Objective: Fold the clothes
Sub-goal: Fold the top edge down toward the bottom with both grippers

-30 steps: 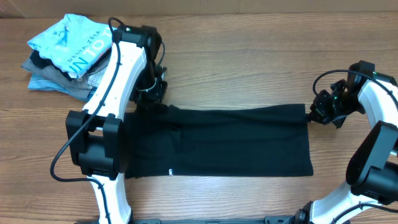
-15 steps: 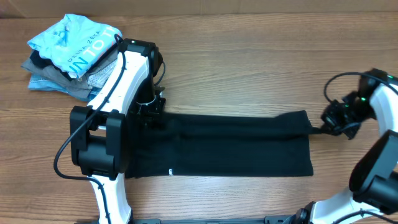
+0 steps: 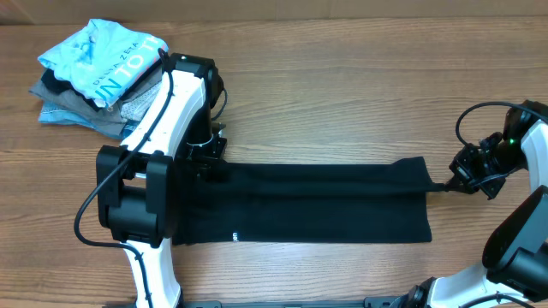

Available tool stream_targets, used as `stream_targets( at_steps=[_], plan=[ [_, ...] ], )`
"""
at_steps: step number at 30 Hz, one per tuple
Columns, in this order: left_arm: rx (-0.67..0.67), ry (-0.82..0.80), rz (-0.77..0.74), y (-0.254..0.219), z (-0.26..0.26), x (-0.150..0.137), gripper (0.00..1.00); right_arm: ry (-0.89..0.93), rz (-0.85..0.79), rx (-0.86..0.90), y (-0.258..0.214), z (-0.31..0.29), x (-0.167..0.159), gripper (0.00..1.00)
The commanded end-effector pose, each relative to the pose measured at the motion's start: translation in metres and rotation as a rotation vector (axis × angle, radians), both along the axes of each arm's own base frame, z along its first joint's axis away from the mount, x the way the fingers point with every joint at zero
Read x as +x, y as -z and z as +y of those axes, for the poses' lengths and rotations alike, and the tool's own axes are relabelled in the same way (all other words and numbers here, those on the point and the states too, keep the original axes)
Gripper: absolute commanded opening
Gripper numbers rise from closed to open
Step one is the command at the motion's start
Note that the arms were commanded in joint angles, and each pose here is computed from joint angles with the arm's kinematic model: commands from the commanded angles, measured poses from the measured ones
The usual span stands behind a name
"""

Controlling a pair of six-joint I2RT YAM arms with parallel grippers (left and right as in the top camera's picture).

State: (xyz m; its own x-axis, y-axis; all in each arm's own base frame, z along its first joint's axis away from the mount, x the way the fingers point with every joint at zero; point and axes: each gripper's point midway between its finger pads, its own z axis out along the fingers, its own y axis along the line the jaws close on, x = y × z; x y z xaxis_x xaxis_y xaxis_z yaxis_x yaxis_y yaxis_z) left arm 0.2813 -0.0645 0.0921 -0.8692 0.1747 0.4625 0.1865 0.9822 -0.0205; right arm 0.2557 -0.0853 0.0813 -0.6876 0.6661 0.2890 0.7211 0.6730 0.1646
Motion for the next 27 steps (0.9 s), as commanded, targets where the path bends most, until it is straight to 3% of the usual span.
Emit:
stream_targets(
  at_steps=[1,12,14,16,18,22,27],
  plan=[
    [0.021,-0.013,0.006,-0.003,0.005,-0.007,0.12,-0.016,0.001,-0.032,-0.004,-0.003,-0.005,0.04],
    [0.055,-0.011,0.102,0.011,0.013,-0.034,0.09,-0.011,0.063,0.031,0.023,0.015,-0.028,0.04],
    [0.047,-0.014,0.089,0.011,0.012,-0.032,0.1,-0.011,0.067,0.033,0.025,0.016,-0.03,0.09],
    [0.041,-0.016,0.084,0.01,0.011,-0.032,0.12,-0.011,0.064,0.032,0.026,0.015,-0.029,0.24],
    [0.036,-0.018,0.081,0.008,0.01,-0.033,0.18,-0.01,0.064,0.032,0.026,0.015,-0.029,0.29],
    [0.032,-0.018,0.065,0.003,0.01,-0.033,0.28,-0.007,0.052,0.026,0.025,0.013,-0.027,0.34],
    [0.019,-0.02,0.004,-0.002,0.009,-0.027,0.34,-0.005,-0.015,0.017,0.025,0.01,-0.01,0.4]
  ],
)
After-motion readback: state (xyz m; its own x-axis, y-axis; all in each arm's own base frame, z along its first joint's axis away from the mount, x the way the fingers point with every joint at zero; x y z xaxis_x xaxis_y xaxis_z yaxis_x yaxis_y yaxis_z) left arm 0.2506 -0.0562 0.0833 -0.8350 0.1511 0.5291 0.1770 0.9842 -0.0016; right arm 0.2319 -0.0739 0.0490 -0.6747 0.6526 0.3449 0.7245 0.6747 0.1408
